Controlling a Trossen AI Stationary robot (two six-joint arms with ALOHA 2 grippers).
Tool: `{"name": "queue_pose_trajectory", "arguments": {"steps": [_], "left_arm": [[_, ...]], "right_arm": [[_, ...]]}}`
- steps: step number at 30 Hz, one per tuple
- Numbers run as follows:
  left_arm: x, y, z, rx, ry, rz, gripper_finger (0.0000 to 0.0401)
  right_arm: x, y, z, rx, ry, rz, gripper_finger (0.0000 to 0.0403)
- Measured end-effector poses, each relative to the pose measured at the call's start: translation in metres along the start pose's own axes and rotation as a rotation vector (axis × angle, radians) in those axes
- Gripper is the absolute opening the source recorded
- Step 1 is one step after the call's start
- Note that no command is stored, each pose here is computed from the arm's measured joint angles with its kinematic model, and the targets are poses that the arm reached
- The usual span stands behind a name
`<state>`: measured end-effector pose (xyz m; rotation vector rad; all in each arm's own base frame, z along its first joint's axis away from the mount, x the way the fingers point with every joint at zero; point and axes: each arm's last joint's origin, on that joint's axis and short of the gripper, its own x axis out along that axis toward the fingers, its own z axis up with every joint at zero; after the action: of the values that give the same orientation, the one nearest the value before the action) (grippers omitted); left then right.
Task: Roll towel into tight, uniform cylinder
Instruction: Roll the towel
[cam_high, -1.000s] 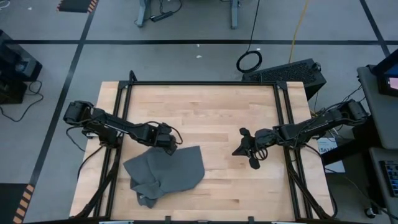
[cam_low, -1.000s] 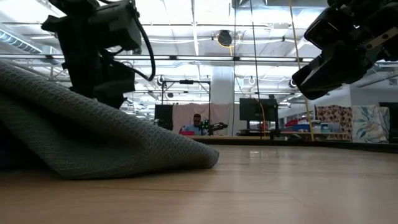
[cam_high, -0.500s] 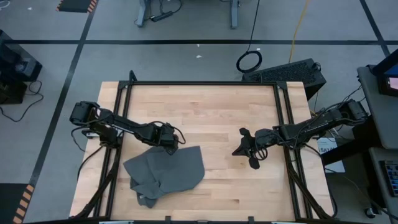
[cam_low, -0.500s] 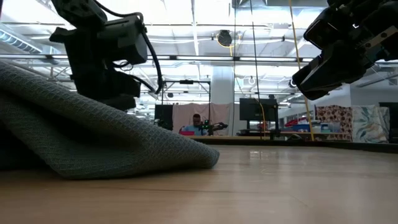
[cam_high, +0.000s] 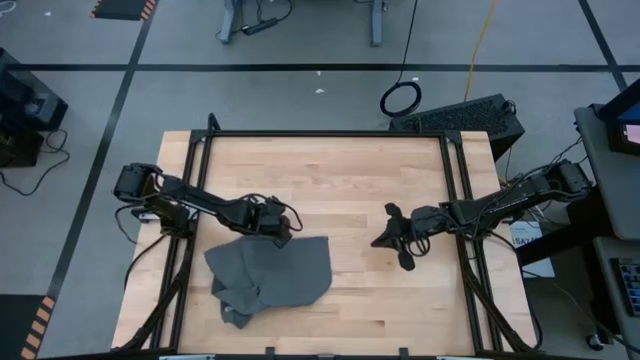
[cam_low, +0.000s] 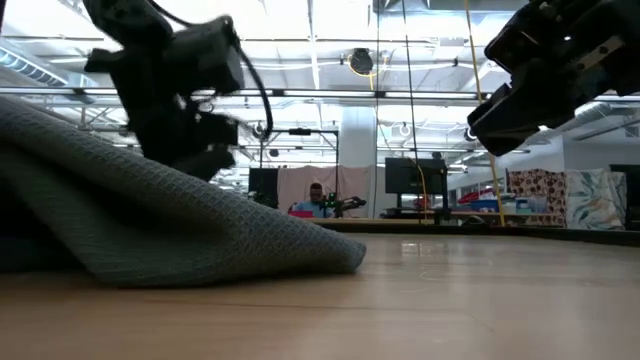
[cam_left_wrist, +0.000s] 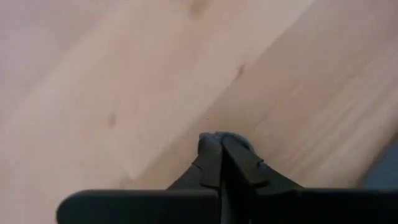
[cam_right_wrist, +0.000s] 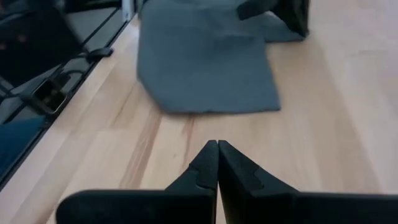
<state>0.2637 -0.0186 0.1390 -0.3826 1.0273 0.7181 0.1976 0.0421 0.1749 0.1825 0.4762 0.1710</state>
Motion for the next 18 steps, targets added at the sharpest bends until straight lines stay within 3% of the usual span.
{"name": "queue_pose_trajectory", "arguments": {"steps": [8, 15, 18], "left_arm": [[-0.056, -0.022, 0.036, 0.111, -0.330, -0.113, 0.0003], [-0.094, -0.044, 0.058, 0.286, -0.662, -0.258, 0.0003], [-0.103, -0.051, 0.062, 0.373, -0.769, -0.270, 0.0003]], "right_arm": [[0.005, -0.003, 0.007, 0.076, -0.123, -0.144, 0.0000], [0.015, 0.000, 0.019, 0.088, -0.289, -0.102, 0.0003], [0.021, 0.002, 0.022, 0.079, -0.357, -0.078, 0.0016]]}}
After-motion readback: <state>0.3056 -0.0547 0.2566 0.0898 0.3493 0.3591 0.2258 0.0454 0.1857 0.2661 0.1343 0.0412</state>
